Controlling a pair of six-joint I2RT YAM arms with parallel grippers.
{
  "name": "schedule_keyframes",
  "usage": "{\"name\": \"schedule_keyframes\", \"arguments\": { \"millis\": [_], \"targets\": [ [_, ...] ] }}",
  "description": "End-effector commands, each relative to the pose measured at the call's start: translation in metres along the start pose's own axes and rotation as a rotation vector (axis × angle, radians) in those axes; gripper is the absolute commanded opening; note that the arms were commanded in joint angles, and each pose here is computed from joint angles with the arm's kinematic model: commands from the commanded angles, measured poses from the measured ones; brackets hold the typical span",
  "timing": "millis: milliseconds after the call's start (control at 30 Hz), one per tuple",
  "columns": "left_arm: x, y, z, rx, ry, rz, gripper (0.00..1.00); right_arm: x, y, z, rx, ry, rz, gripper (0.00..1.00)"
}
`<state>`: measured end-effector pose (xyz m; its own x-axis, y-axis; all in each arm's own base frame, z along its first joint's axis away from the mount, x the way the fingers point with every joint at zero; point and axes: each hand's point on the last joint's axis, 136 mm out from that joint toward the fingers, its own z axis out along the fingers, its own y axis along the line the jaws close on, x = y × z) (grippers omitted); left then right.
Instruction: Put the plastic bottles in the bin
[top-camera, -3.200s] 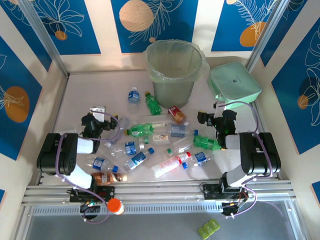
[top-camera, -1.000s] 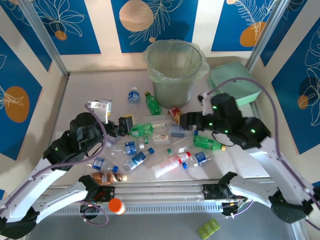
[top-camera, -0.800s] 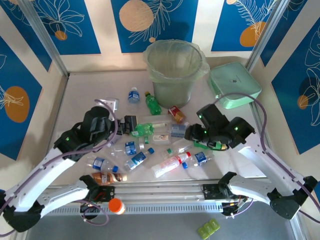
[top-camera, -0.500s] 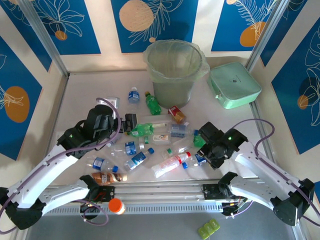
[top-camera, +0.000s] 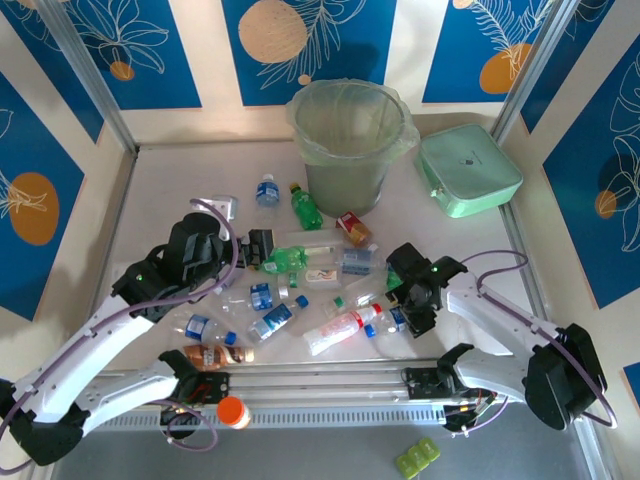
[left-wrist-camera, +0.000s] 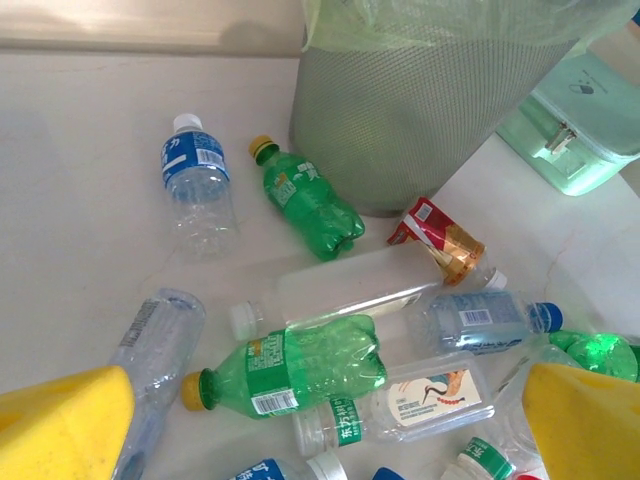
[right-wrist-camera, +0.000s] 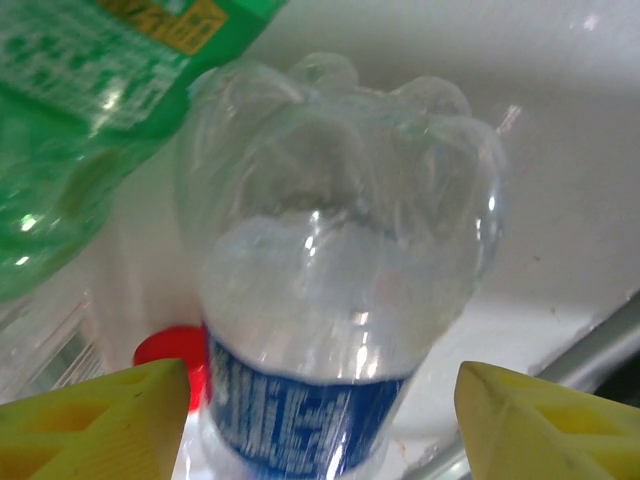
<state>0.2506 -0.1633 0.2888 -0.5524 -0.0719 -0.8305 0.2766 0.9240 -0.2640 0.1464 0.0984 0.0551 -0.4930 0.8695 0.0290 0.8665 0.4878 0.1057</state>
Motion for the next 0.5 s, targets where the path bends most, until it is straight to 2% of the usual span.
{"name": "schedule_keyframes", "arguments": {
  "millis": [0,200,333,467],
  "targets": [
    [-0.002,-0.002,-0.001,0.032,-0.015,0.006,0.99,-0.001,0.003,0.012,-0.012,0.001,0.036,0.7],
    [-0.001,-0.003,0.002,0.044,-0.01,-0.003,0.99,-0.006,0.004,0.024,-0.008,-0.013,0.041,0.64],
    [-0.003,-0.001,0.001,0.043,-0.022,-0.008,0.99,-0.008,0.001,0.019,-0.014,-0.027,0.05,0.54],
    [-0.003,0.0,0.002,0.047,-0.022,-0.016,0.99,-0.008,-0.004,0.007,-0.034,-0.028,0.05,0.5]
  ]
}}
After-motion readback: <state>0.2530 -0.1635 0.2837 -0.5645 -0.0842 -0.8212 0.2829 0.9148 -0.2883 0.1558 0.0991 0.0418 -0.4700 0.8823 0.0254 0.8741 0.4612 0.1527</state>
